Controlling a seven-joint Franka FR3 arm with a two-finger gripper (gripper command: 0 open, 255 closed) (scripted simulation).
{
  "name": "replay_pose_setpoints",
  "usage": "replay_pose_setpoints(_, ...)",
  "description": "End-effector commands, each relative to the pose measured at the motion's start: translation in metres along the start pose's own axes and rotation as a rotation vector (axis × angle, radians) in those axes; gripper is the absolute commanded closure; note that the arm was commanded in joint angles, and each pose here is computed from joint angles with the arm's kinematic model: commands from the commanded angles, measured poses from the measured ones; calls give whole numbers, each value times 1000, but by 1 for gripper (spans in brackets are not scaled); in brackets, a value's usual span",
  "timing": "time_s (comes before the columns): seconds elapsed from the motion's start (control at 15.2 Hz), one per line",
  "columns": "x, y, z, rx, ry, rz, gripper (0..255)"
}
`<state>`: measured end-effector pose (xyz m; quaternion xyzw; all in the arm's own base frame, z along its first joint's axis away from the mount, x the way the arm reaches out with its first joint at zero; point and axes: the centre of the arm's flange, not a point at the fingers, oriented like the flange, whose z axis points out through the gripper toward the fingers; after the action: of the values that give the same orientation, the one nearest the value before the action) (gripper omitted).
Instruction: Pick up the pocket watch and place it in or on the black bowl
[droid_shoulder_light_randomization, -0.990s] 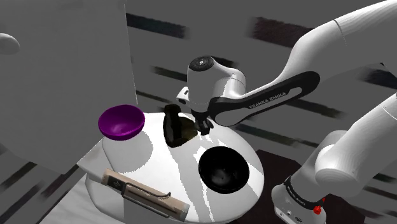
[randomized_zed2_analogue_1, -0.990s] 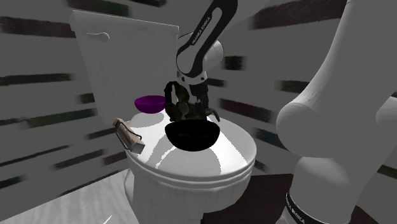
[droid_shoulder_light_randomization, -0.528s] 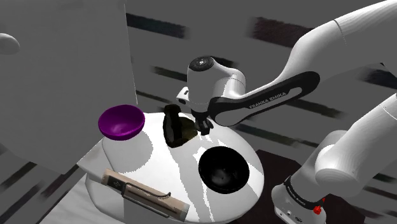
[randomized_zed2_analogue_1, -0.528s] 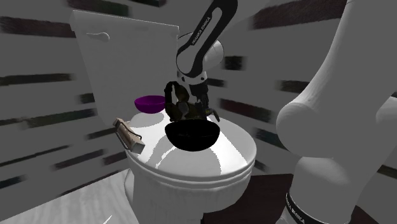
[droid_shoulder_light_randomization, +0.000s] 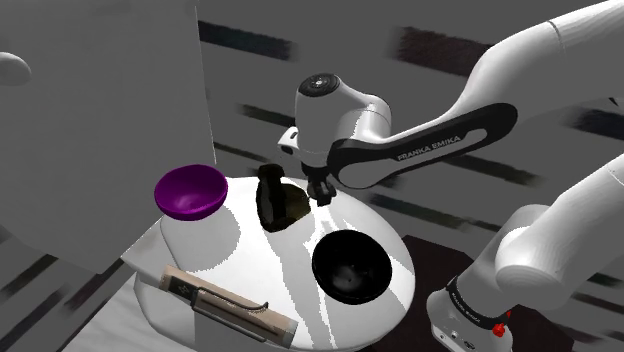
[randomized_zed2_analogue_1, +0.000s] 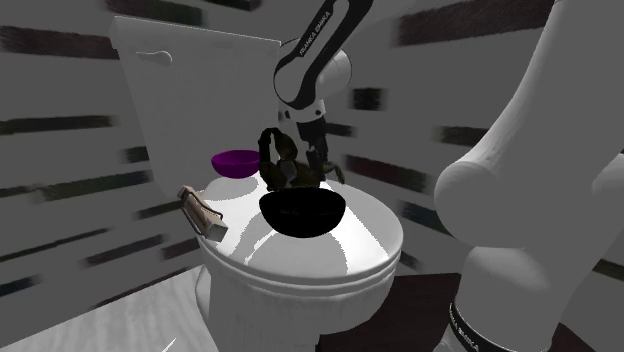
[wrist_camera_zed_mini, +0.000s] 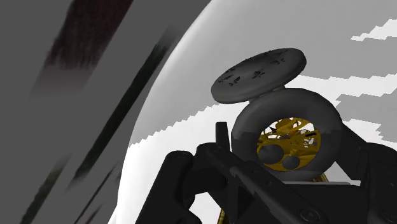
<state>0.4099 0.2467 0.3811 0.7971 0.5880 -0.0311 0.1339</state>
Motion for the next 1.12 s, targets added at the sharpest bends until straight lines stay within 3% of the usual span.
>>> replay_pose_setpoints(0.0, -3, 3, -9, 0, 0, 0, 255)
replay_pose_setpoints(1.06, -20, 17, -91, 0, 0, 0, 255)
